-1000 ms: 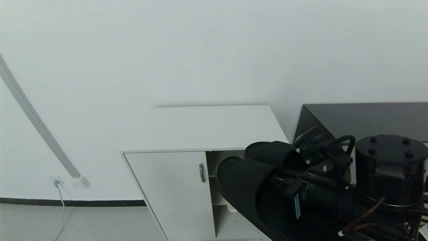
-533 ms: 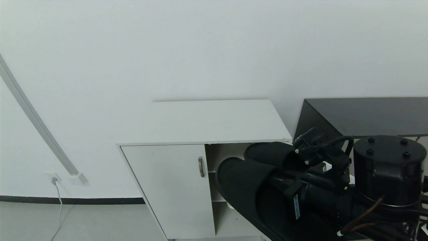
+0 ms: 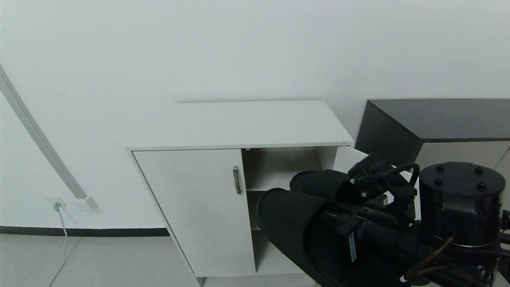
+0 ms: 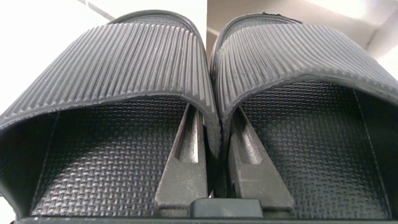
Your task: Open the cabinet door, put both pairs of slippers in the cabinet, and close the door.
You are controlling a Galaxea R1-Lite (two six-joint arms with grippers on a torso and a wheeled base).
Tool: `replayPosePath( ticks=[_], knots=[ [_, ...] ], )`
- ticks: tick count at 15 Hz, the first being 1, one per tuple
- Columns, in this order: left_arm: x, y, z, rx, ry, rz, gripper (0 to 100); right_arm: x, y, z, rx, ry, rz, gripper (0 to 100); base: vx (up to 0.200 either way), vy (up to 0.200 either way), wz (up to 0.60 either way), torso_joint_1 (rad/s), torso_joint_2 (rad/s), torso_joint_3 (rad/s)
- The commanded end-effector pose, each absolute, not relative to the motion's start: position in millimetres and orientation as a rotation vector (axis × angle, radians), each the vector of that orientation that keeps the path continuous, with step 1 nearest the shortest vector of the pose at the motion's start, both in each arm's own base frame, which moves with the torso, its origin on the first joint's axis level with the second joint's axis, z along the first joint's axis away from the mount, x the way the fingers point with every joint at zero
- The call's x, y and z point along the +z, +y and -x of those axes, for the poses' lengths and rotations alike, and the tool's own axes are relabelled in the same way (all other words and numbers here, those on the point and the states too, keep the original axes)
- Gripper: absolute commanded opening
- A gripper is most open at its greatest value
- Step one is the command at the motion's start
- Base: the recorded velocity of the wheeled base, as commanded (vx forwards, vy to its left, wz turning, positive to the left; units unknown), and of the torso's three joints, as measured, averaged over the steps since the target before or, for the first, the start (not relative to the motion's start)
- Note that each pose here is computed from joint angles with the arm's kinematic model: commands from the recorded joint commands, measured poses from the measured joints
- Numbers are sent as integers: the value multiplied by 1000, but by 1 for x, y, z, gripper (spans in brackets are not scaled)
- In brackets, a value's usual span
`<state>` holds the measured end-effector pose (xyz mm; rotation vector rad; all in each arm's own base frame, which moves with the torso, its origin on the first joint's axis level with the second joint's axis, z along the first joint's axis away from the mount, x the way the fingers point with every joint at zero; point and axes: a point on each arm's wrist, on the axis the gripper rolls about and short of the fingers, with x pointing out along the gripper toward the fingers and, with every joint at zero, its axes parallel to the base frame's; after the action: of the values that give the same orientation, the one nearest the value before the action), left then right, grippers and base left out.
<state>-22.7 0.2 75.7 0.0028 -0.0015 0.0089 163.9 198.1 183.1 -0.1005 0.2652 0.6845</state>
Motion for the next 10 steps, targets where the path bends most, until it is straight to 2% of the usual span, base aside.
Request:
replayPosePath(
  ticks=[1,10],
  knots=[
    [76,0,23,9,-2,-3,0,182,199,-164,686,265,100,0,0,0,0,-203,544,320],
    [76,0,23,9,0,-3,0,179,200,-164,690,273,106,0,0,0,0,-169,491,319]
  ],
)
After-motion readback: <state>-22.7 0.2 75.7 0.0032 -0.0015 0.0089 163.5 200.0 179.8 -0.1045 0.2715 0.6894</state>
